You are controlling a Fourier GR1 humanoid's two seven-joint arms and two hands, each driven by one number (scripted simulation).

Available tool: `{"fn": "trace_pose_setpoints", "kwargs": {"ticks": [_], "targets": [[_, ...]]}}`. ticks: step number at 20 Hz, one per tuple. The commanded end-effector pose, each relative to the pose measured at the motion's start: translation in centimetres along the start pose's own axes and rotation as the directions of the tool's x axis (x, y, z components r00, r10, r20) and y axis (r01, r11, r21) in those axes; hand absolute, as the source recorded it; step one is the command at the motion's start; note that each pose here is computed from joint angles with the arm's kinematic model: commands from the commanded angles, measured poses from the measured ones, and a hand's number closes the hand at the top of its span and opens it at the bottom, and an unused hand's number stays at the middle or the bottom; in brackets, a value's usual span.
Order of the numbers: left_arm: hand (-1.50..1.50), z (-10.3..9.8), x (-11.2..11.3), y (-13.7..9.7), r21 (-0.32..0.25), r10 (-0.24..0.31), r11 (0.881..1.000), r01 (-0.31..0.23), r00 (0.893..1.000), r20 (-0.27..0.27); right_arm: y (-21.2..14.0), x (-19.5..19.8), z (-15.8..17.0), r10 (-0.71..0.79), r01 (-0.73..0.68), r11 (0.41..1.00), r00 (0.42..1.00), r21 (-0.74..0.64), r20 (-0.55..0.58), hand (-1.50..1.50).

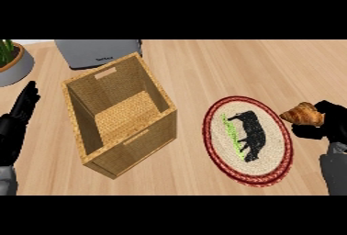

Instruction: Pick the croissant from the placemat and place it in the basket

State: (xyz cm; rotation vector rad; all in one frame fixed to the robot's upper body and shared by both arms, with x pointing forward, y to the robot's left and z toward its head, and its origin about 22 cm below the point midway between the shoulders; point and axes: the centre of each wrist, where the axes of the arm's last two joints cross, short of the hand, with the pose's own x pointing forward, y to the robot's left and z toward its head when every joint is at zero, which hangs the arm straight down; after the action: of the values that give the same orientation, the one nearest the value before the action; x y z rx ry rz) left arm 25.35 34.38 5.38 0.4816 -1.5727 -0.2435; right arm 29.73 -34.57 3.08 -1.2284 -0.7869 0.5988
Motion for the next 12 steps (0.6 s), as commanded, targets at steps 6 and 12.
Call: {"fn": "trace_pose_setpoints", "kwargs": {"ticks": [6,12], "targets": [[0.0,0.2,0.3,-0.7,-0.048,0.016,0.999,-0.015,1.0,0.022,-8.5,11.3,7.6,-0.432,0.482,0.793,0.876,-0.371,0.214,1.5],[0.0,-1.0,2.0,-2.2,-0.111,0.041,0.993,-0.031,0.995,0.091,-13.5,16.9,15.4,-0.464,0.558,0.717,0.829,-0.418,0.311,1.5]]}}
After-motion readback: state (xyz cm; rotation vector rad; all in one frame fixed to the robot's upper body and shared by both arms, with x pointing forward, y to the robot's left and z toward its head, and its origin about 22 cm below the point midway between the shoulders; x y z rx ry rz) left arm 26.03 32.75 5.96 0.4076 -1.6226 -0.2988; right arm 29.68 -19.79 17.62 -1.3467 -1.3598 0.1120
